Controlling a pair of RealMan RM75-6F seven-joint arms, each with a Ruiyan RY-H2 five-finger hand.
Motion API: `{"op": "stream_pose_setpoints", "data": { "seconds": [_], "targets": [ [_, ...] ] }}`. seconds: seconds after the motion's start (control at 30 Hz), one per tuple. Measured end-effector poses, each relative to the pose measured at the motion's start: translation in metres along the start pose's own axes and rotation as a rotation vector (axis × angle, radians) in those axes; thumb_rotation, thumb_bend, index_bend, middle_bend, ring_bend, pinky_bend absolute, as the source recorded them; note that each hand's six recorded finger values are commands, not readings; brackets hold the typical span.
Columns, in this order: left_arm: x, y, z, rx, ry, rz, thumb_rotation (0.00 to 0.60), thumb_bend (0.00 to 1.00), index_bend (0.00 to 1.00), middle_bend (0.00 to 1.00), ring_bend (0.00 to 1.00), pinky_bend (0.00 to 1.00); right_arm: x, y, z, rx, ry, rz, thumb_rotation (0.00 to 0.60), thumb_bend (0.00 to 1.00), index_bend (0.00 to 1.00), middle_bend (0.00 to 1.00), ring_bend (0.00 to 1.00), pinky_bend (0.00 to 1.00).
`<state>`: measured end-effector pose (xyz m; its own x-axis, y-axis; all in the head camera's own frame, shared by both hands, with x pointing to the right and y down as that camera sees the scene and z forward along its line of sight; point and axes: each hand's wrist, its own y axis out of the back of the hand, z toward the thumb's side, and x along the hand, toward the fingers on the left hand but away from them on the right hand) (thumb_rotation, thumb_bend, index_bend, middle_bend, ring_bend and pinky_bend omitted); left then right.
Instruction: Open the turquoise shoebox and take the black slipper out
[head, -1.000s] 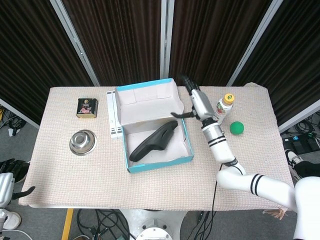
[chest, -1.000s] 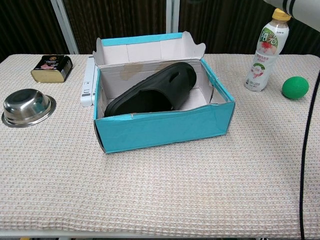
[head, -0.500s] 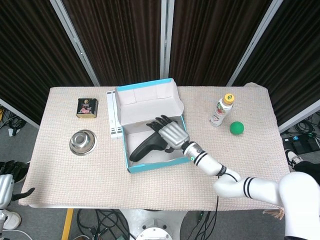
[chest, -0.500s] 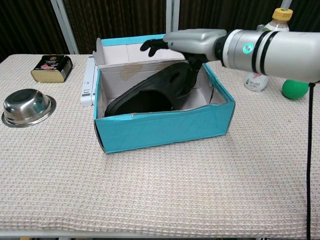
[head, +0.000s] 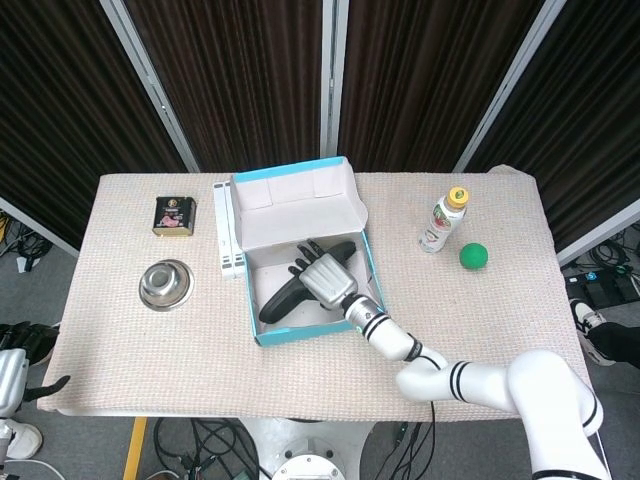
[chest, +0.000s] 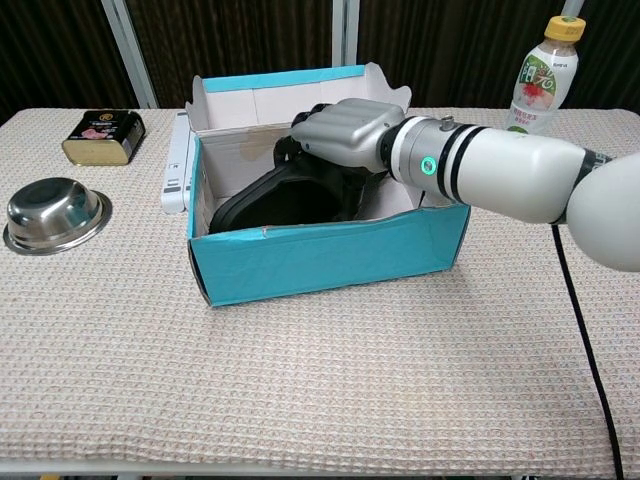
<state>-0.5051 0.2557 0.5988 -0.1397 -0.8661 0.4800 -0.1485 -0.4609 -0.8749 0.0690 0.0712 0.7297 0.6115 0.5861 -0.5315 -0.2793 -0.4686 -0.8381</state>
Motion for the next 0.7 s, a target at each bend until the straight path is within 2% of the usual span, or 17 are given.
{"op": "stream_pose_setpoints", "data": {
  "seconds": [0.07, 0.17, 0.47, 0.7],
  "targets": [
    [0.000, 0.000, -0.002, -0.001, 0.004, 0.000, 0.600, 0.02, 0.31, 0.24, 0.13, 0.14, -0.001, 0.003, 0.000, 0.007, -0.013, -0.031, 0.600, 0.34, 0.70, 0.57, 0.20, 0.00],
    [0.000, -0.001, -0.003, -0.004, 0.006, -0.001, 0.600, 0.02, 0.31, 0.24, 0.13, 0.14, -0.001, 0.011, 0.000, -0.017, -0.025, -0.081, 0.600, 0.39, 0.75, 0.60, 0.22, 0.00],
    [0.003, 0.000, -0.001, -0.004, -0.004, 0.006, 0.600, 0.02, 0.31, 0.24, 0.13, 0.14, 0.015, 0.059, -0.016, -0.112, -0.034, -0.262, 0.600, 0.39, 0.78, 0.62, 0.25, 0.00],
    [0.005, 0.003, 0.000, -0.002, -0.011, 0.012, 0.600, 0.02, 0.31, 0.24, 0.13, 0.14, 0.049, 0.097, -0.042, -0.166, -0.053, -0.391, 0.600, 0.39, 0.78, 0.62, 0.25, 0.00]
  ]
}}
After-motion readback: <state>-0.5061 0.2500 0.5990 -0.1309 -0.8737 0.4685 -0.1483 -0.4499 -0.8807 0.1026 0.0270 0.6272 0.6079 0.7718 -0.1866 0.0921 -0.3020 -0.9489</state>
